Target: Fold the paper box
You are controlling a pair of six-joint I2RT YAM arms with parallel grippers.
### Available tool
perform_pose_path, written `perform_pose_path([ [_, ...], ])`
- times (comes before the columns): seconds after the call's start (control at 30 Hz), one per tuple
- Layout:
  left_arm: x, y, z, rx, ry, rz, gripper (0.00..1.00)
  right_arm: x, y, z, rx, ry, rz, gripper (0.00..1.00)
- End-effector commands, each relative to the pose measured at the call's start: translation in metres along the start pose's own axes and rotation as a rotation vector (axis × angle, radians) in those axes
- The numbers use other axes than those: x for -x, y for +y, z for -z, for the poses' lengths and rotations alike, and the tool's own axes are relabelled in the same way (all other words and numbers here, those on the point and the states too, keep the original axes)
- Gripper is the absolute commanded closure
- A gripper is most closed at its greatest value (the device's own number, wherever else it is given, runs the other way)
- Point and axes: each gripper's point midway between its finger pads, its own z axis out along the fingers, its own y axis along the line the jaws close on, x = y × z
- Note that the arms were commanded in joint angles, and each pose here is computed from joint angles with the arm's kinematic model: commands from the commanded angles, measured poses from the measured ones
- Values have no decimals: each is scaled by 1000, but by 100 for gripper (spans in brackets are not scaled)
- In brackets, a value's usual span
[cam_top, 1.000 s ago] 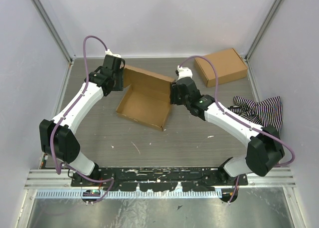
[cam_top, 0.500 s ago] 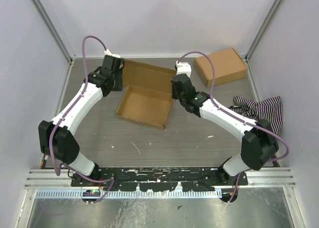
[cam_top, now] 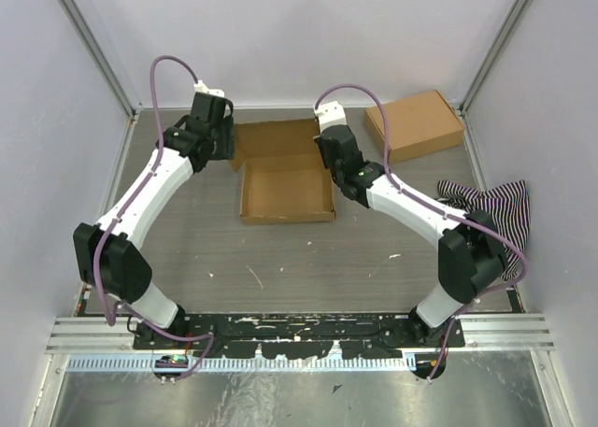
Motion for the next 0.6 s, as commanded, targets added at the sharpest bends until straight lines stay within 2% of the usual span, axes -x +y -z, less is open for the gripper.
perform_pose_path([
  [0.0,26,-8,-11,-13,-43,31,35,57,-11,-10,11,-142,-48,99],
  [0.23,26,-18,-36,-17,7,30,39,63,-18,-24,76,-140,-122,99],
  [0.57,41,-35,-52,-70,-42,58,45,56,-20,-33,191,-109,-191,98],
])
